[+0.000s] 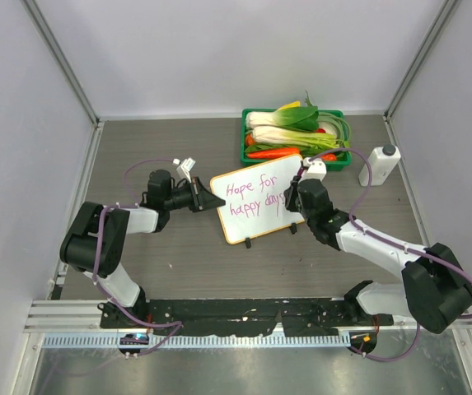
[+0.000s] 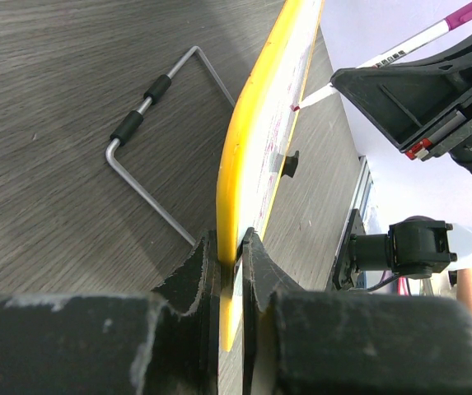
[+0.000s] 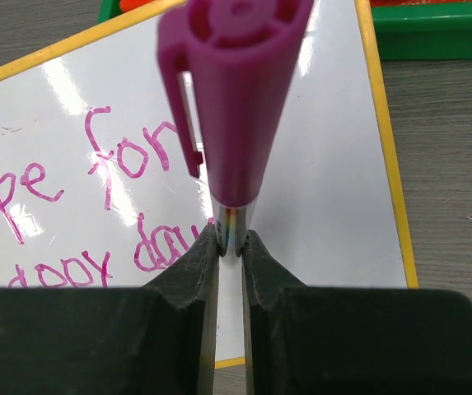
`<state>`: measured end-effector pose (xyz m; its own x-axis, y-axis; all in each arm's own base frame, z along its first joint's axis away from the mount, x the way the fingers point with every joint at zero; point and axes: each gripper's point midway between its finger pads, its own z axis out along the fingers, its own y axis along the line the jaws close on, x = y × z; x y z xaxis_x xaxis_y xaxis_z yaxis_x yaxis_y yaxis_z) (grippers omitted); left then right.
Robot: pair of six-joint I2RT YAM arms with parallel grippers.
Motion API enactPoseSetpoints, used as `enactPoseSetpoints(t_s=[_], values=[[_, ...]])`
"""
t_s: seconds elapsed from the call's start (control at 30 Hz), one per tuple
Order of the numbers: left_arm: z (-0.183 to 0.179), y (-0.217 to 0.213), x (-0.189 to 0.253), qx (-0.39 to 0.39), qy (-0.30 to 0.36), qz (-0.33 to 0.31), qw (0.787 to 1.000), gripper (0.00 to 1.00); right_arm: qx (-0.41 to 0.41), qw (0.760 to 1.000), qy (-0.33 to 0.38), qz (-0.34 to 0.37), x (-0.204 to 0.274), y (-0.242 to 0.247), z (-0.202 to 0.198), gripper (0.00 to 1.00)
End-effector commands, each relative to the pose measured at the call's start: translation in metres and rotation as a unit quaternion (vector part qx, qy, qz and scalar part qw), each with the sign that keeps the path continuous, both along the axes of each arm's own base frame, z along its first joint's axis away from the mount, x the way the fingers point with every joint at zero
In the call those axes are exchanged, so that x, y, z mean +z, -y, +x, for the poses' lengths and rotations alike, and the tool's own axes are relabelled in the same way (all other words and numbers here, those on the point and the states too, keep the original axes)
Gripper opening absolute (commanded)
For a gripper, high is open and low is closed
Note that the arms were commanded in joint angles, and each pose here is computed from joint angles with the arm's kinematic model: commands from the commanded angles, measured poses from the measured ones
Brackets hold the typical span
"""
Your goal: Write a sentence on the whiteboard
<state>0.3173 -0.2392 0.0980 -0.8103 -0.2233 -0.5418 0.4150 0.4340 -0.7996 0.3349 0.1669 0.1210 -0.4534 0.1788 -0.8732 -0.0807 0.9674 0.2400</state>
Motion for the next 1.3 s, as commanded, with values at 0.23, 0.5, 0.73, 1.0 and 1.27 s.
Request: enactPoseSetpoints(t_s=[0.23,0.5,0.73,1.0,1.27], values=[[-0.008,-0.02,-0.066,0.042,-0.065,0.093,0.993,0.0,0.015,0.999,-0.007,0.032,0.002,-0.014,0.002,0.02],[-0.008,-0.02,-0.066,0.042,-0.063,0.093,0.993,0.0,0.014,0.999,0.005,0.052,0.016,-0.016,0.003,0.02],[-0.007,-0.02,-0.065,0.043,-0.062,0.093,0.993,0.0,0.021,0.997,0.028,0.075,0.042,-0.016,-0.001,0.01],[-0.007,-0.02,-0.065,0.043,-0.061,0.093,0.993,0.0,-0.006,0.996,0.055,0.068,0.059,0.003,-0.003,0.01],[-0.007,-0.02,-0.064,0.043,-0.06,0.092,0.993,0.0,-0.036,0.998,0.045,0.041,0.039,0.016,0.001,0.01]])
